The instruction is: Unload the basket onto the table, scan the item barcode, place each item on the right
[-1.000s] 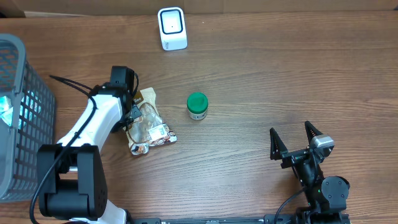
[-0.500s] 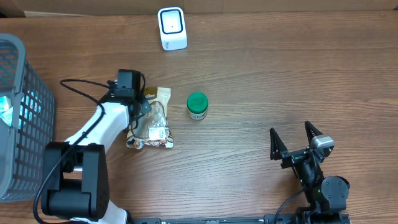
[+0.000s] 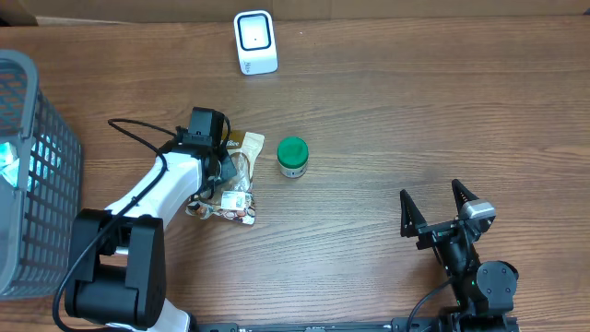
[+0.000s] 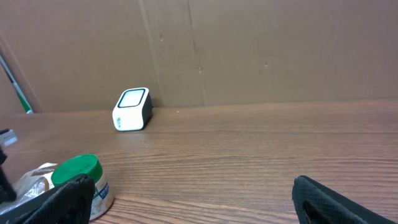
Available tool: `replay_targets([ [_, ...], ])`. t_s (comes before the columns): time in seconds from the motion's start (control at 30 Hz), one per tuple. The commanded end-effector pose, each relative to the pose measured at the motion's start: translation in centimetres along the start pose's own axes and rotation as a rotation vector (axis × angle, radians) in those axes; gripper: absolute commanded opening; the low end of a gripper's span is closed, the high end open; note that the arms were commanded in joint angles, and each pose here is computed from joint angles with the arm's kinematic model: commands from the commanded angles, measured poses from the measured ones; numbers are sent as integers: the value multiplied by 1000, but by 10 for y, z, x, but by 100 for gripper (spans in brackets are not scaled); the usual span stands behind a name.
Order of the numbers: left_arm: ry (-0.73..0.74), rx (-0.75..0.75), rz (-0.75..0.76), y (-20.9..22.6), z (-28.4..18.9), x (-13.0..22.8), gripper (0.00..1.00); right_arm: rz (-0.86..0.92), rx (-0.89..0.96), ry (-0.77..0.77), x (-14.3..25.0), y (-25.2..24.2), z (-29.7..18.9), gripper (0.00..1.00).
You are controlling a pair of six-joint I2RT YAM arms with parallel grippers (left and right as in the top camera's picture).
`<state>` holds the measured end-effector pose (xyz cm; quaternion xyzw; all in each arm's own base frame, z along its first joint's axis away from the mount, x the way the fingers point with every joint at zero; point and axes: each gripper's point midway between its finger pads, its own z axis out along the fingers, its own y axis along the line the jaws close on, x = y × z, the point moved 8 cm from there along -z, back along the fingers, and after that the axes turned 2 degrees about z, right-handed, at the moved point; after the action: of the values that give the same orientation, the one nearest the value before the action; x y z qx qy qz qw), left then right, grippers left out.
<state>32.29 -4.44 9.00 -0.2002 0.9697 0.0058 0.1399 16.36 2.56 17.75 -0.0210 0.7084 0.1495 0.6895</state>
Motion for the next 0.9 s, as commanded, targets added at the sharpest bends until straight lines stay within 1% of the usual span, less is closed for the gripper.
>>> replay_targets([
  [0.0,7,12,46,-4,-16,-11,4,-1,-6,-1,2,0,0,100],
  [0.03,-7,19,68,-6,-26,-20,4,-1,-6,-1,2,0,0,100],
  [0.1,-82,68,149,-18,-77,-56,4,-1,-6,-1,3,0,0,100],
  [0.17,-136,104,205,-23,-118,-77,4,-1,-6,-1,2,0,0,100],
  [0.23,-194,128,244,-22,-169,-97,4,-1,-6,-1,2,0,0,100],
  [0.33,-280,132,279,-13,-228,-114,4,-1,-6,-1,2,0,0,100],
  [0.37,-334,120,305,-4,-258,-120,4,-1,-6,-1,2,0,0,100],
  [0.4,-375,101,295,5,-281,-122,4,-1,-6,-1,2,0,0,100],
  [0.5,-459,48,232,31,-325,-124,6,-1,-6,-1,2,0,0,100],
  [0.6,-532,-10,127,71,-362,-124,7,-1,-6,-1,2,0,0,100],
  [0.63,-556,-46,51,97,-374,-124,7,-1,-6,-1,2,0,0,100],
  [0.73,-560,-120,-118,146,-382,-122,11,-1,-6,-1,2,0,0,100],
  [0.77,-553,-143,-186,167,-382,-121,18,-1,-6,-1,2,0,0,100],
  [0.8,-549,-150,-212,175,-382,-120,22,-1,-6,-1,2,0,0,100],
  [0.83,-540,-154,-266,193,-380,-120,31,-1,-6,-1,2,0,0,100],
  [0.87,-534,-152,-299,202,-379,-119,36,-1,-6,-1,2,0,0,100],
])
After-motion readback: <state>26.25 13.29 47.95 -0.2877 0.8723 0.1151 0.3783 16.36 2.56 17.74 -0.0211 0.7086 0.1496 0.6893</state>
